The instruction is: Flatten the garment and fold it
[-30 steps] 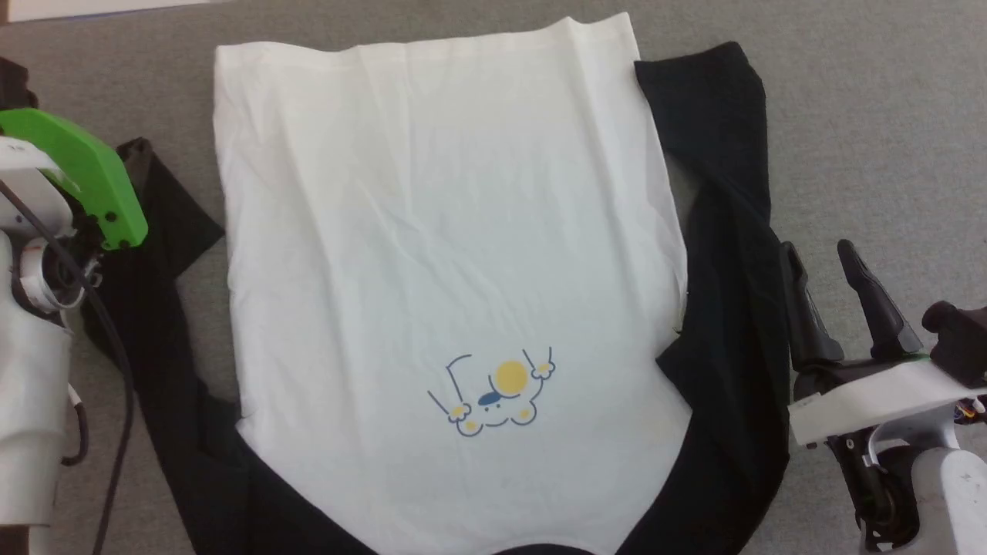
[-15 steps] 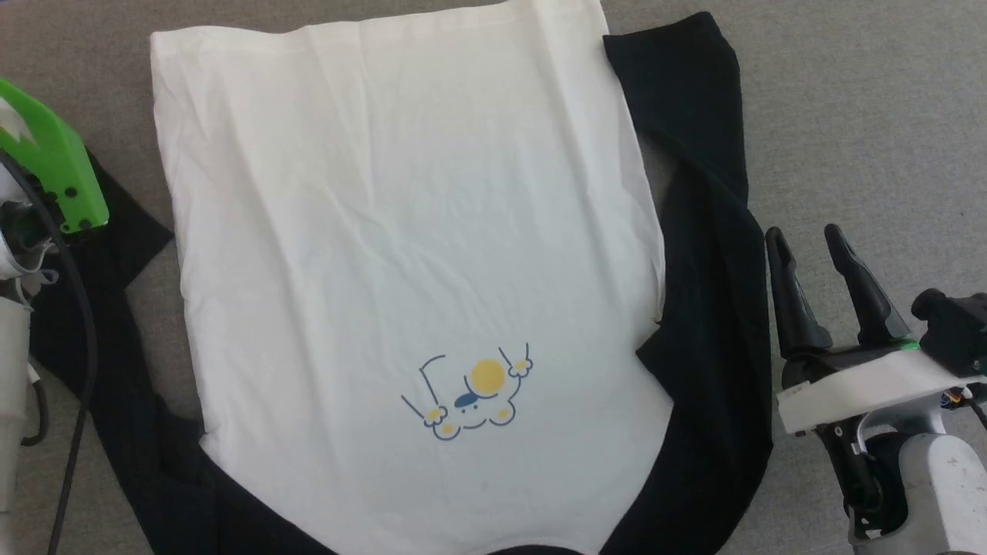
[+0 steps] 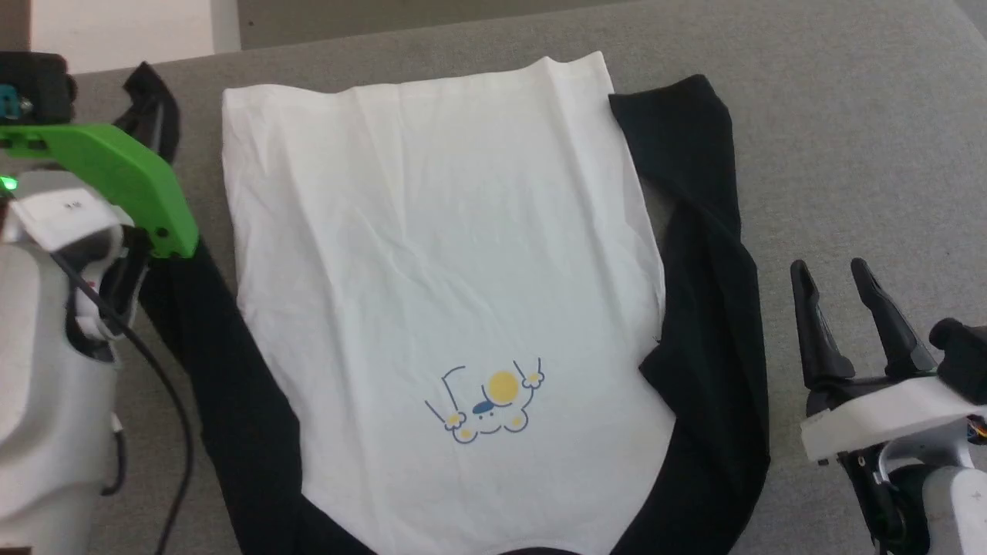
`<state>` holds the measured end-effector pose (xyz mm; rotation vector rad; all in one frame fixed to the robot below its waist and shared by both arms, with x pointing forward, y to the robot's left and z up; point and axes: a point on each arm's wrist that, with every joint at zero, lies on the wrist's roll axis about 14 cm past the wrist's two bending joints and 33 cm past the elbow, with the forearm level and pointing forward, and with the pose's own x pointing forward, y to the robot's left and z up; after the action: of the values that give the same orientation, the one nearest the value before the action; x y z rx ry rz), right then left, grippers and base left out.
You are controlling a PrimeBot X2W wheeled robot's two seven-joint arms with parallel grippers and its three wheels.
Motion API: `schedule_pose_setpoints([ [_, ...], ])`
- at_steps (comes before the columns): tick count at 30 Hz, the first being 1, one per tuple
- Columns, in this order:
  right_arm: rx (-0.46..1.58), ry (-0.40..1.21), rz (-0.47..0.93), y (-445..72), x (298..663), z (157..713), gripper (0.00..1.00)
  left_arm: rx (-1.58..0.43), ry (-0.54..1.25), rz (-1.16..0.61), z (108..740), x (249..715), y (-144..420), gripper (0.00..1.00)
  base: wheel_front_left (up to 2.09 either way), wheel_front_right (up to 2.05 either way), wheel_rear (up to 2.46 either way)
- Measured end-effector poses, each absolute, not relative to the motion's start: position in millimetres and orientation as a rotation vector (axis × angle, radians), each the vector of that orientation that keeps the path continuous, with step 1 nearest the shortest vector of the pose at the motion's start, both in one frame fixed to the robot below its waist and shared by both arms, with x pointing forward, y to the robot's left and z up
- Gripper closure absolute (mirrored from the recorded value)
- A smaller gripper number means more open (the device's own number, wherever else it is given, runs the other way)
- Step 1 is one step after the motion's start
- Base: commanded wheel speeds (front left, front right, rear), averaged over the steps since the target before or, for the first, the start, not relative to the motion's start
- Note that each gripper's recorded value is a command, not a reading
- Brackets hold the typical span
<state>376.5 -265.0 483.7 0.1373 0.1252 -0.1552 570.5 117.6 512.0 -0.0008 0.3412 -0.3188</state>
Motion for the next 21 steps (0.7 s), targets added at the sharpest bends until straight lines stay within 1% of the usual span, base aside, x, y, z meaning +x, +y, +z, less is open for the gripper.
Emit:
schedule_pose_setpoints([
  [2, 0.137, 0.124, -0.157, -265, 371, 487, 0.00, -0.021, 0.268, -0.365, 531, 558, 103, 1.00, 0.00, 0.00, 0.00],
  [7, 0.137, 0.105, -0.142, -261, 364, 501, 0.00, -0.055, 0.130, -0.550, 572, 509, 48, 1.00, 0.00, 0.00, 0.00],
  [12, 0.142, 0.077, -0.113, -252, 364, 514, 0.00, -0.114, 0.083, -0.732, 590, 452, -11, 1.00, 0.00, 0.00, 0.00],
  [15, 0.147, 0.066, -0.096, -246, 365, 519, 0.00, -0.175, 0.107, -0.830, 587, 421, -47, 1.00, 0.00, 0.00, 0.00],
  [17, 0.151, 0.052, -0.085, -242, 367, 524, 0.00, -0.214, 0.154, -0.912, 578, 398, -73, 1.00, 0.00, 0.00, 0.00],
  [19, 0.151, 0.047, -0.082, -241, 368, 526, 0.00, -0.212, 0.196, -0.970, 566, 384, -89, 1.00, 0.00, 0.00, 0.00],
  [21, 0.152, 0.050, -0.093, -244, 367, 525, 0.00, -0.195, 0.295, -1.053, 536, 362, -112, 1.00, 0.00, 0.00, 0.00],
])
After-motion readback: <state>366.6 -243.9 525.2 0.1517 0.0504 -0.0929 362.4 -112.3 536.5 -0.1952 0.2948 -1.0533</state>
